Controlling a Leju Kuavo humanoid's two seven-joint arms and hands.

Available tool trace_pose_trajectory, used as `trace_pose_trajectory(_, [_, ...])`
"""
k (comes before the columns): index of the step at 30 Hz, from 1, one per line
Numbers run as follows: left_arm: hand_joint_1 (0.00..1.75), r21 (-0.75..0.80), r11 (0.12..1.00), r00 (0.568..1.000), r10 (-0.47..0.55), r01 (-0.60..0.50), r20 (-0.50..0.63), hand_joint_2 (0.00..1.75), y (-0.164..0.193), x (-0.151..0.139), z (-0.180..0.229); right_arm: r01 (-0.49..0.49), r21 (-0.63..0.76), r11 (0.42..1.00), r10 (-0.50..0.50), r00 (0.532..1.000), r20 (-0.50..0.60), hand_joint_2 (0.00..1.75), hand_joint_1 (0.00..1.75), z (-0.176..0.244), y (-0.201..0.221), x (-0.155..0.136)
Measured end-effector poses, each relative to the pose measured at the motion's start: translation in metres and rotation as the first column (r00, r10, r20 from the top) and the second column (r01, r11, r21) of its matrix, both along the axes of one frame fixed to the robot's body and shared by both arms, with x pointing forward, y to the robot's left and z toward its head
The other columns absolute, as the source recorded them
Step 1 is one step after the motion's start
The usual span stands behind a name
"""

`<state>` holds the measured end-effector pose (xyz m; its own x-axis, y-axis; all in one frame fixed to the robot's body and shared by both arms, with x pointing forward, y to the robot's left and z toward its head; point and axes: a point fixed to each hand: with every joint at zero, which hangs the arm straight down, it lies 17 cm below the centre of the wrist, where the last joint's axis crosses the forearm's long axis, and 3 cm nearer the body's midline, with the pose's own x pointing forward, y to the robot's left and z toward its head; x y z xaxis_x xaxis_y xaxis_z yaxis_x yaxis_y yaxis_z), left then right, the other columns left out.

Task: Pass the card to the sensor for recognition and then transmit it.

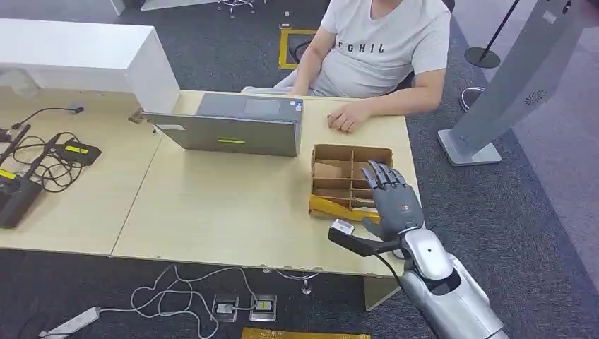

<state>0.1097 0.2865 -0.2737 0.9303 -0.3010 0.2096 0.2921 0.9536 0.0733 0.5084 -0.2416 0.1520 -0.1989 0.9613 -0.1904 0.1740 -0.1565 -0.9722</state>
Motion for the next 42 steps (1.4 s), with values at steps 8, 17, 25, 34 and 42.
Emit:
trace_pose_trajectory(8, [0.0, 0.0, 1.0, 1.0, 0.0, 0.0, 0.002, 0.0, 0.0, 0.002, 0.0, -0.009, -0.01, 1.0, 0.009, 1.0, -0.01, 1.75, 0.0, -0.001, 0.004, 0.003])
trace_pose_trajectory(17, [0.0, -0.001, 1.0, 1.0, -0.001, 0.001, 0.004, 0.0, 0.0, 0.004, 0.001, -0.018, -0.007, 1.0, 0.018, 1.0, -0.021, 1.75, 0.0, -0.002, 0.007, 0.008])
trace_pose_trajectory(25, [0.0, 0.0, 1.0, 1.0, -0.017, 0.017, 0.004, 0.0, -0.001, 0.005, 0.001, -0.018, -0.013, 1.0, 0.018, 0.999, -0.027, 1.75, 0.0, -0.003, 0.01, 0.013])
trace_pose_trajectory(34, [0.0, -0.003, 1.0, 1.0, -0.028, 0.028, 0.006, 0.0, -0.001, 0.007, 0.002, 0.041, -0.005, 0.999, -0.042, 0.991, -0.129, 1.75, 0.0, -0.021, -0.004, 0.018])
trace_pose_trajectory(42, [0.0, -0.005, 1.0, 1.0, -0.029, 0.029, 0.008, 0.0, -0.002, 0.009, 0.002, 0.084, 0.002, 0.996, -0.082, 0.981, -0.176, 1.75, 0.0, -0.02, -0.015, 0.023])
